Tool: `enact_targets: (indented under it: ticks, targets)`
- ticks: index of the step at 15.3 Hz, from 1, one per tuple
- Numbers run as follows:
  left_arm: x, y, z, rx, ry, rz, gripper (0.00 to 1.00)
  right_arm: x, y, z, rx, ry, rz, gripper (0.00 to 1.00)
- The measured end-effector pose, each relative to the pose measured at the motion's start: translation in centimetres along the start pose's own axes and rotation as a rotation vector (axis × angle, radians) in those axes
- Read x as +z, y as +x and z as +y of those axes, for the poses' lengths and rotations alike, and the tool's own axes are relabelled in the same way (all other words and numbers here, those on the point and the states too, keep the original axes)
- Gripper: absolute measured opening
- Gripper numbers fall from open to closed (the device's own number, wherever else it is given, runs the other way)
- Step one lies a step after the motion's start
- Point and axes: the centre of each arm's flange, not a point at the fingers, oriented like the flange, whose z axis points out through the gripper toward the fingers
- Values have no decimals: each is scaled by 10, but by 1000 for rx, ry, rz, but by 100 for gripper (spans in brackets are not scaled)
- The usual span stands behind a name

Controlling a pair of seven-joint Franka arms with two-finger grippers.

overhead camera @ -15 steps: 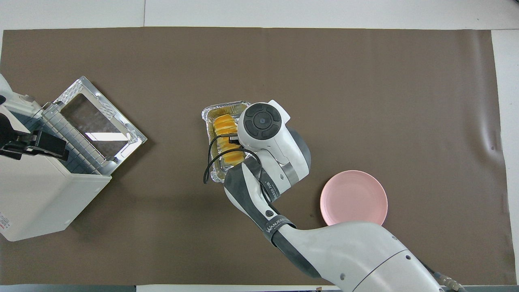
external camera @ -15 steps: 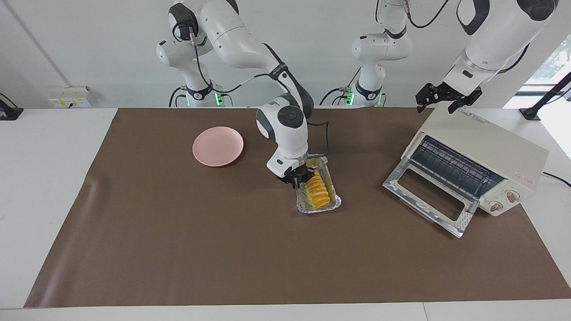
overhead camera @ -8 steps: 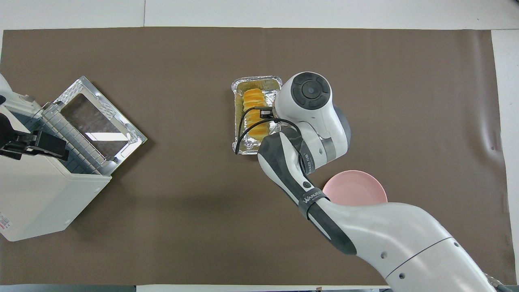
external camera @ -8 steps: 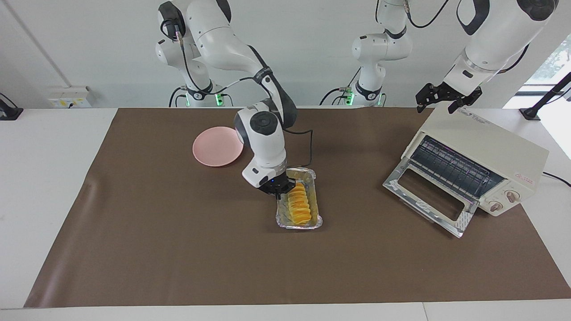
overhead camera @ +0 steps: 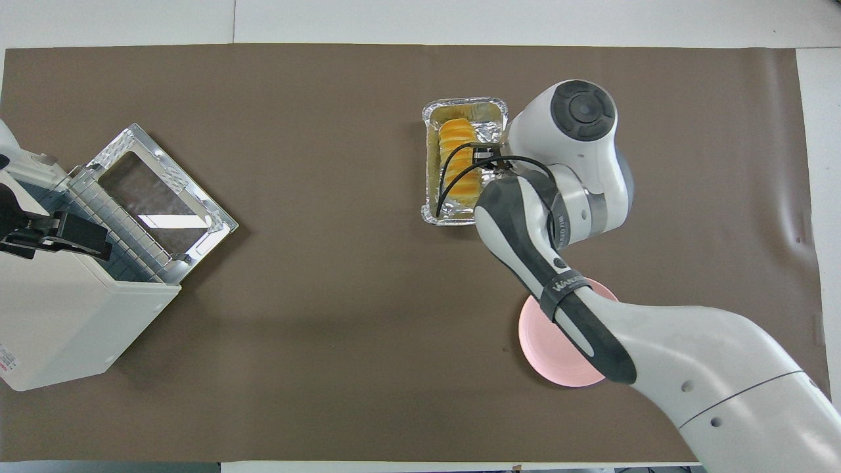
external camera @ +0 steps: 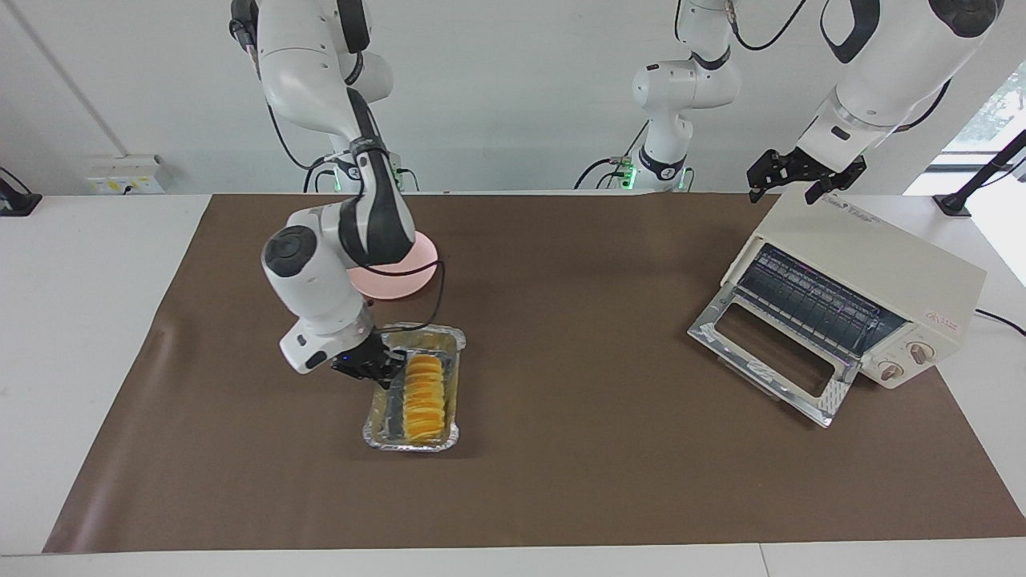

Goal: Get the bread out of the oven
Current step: 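Drag the foil tray toward the pink plate with the right gripper, then grasp the bread slices in the tray with the right gripper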

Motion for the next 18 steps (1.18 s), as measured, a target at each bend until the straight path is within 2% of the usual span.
enact_targets:
  ticks: [3, 8, 9, 15, 18]
  targets:
    - [0, 0, 0, 0, 0, 0, 100, 12, -22, 44, -24, -3, -38, 2]
    - [0, 0, 0, 0, 0, 0, 100, 27, -64, 50, -35, -1, -32, 2]
    - [0, 0, 0, 0, 0, 0, 100, 23, -66, 49, -37, 1, -28, 7]
    - [0, 0, 0, 0, 0, 0, 100, -23, -55, 36, -65, 11, -10, 68]
    - [0, 0, 0, 0, 0, 0, 100, -34, -50, 9, -65, 16, 8, 98]
